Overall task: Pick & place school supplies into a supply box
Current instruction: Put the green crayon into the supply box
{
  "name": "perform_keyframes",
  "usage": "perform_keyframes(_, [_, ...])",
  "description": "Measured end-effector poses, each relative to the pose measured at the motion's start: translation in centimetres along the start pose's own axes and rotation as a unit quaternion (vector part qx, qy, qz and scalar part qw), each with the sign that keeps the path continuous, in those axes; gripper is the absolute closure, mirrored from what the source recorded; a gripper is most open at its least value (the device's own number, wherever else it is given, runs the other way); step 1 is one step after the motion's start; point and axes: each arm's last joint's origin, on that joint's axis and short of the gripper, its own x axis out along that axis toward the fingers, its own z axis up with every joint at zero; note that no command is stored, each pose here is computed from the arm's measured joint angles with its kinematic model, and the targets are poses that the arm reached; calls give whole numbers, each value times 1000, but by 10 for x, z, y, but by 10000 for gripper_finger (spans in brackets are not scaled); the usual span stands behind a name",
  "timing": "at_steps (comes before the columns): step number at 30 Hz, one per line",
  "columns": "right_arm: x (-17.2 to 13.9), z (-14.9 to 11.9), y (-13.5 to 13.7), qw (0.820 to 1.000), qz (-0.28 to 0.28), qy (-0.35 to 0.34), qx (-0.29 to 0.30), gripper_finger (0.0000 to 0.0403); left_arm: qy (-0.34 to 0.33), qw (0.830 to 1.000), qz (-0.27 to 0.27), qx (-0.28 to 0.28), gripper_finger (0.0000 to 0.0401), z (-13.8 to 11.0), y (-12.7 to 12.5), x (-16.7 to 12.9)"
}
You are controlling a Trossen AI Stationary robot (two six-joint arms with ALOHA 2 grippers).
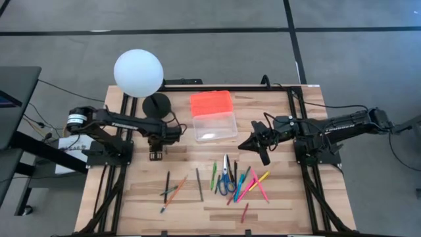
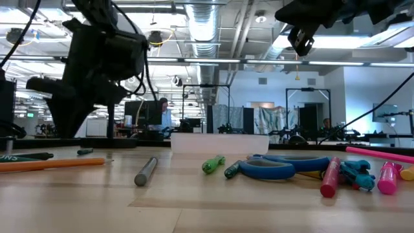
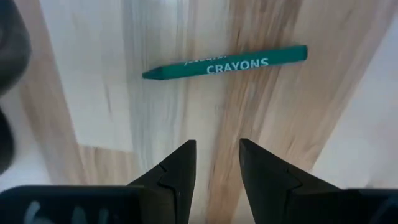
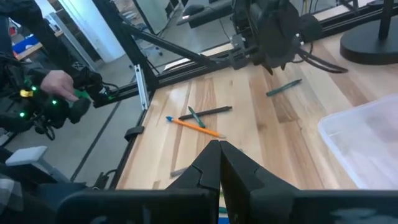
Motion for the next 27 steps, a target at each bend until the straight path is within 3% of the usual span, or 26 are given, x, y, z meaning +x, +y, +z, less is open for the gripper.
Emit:
perform_keyframes(10, [0, -1, -1, 1000, -3, 8, 1, 403, -71, 997, -7, -13, 282, 10, -1, 9])
perform_keyframes(19, [0, -2, 0, 1000, -2, 10, 5, 403, -101, 984, 29, 144, 282, 16, -8, 7])
perform_keyframes(23, [0, -2, 0, 1000, -2, 10, 6, 403, -143, 970, 68, 182, 282, 25, -8, 5])
perform_keyframes(27, [0, -2, 0, 1000, -2, 10, 6, 403, -140, 961, 64, 228, 282, 25, -7, 5])
